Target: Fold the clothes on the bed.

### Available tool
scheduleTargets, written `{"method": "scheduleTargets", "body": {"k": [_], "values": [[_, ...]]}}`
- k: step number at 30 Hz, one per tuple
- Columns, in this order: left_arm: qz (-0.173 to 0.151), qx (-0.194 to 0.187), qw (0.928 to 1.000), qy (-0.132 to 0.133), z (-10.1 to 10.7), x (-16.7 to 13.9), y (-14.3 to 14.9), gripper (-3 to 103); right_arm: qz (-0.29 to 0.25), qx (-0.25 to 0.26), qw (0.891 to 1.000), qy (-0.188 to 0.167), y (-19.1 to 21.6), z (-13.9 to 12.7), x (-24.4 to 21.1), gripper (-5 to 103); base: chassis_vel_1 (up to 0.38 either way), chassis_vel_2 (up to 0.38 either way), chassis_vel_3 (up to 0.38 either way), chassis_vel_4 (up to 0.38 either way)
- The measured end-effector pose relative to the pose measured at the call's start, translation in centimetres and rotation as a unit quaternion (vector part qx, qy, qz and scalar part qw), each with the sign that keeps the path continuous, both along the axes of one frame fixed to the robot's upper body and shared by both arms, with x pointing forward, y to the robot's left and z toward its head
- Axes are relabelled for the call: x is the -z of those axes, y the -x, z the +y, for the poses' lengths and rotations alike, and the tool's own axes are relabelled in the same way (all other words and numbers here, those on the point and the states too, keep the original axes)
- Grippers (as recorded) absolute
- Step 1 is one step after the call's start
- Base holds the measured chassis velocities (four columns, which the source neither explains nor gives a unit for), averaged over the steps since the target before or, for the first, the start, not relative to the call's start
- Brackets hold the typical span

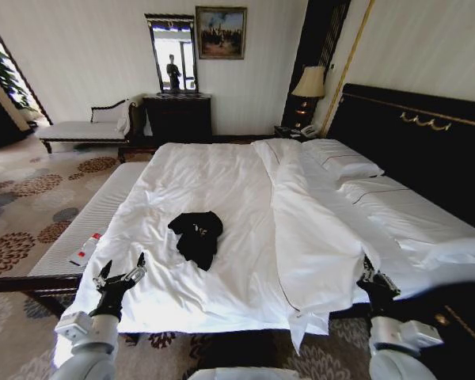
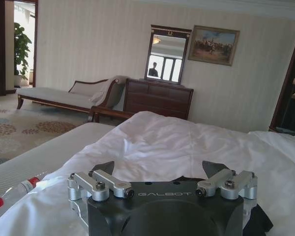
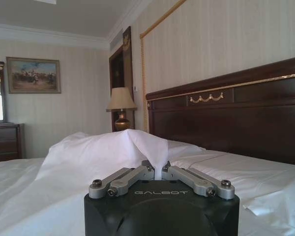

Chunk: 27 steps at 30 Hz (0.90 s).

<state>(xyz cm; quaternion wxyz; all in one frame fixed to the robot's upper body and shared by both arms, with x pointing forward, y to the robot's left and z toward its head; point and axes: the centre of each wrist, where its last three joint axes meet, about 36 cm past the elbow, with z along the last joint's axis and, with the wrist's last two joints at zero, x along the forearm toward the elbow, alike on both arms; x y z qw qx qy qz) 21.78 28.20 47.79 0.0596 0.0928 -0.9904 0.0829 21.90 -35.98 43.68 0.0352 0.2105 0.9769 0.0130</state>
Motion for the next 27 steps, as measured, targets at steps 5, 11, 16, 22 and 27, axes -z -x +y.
{"method": "scheduleTargets", "body": {"k": [5,11,16,22,27], "values": [[0.003,-0.005,1.0000,0.000,0.2,0.1,0.2,100,0.006,0.047,0.999,0.016,0.3,-3.8,0.8,1,0.000,0.000,0.000,0.000],[0.005,-0.011,0.9999,0.000,0.4,0.1,0.3,100,0.011,0.107,0.994,0.013,0.5,-8.8,2.2,1,0.000,0.000,0.000,0.000],[0.006,-0.013,0.9999,0.000,0.3,0.1,0.3,100,0.007,0.142,0.990,0.006,0.4,-11.3,2.6,1,0.000,0.000,0.000,0.000],[0.007,-0.014,0.9999,0.002,0.1,0.1,0.3,100,0.019,0.187,0.982,0.017,0.2,-15.6,4.7,1,0.000,0.000,0.000,0.000],[0.008,-0.016,0.9998,0.000,0.2,0.1,0.4,100,0.033,0.216,0.976,0.018,-0.1,-18.7,7.1,1,0.000,0.000,0.000,0.000]]}}
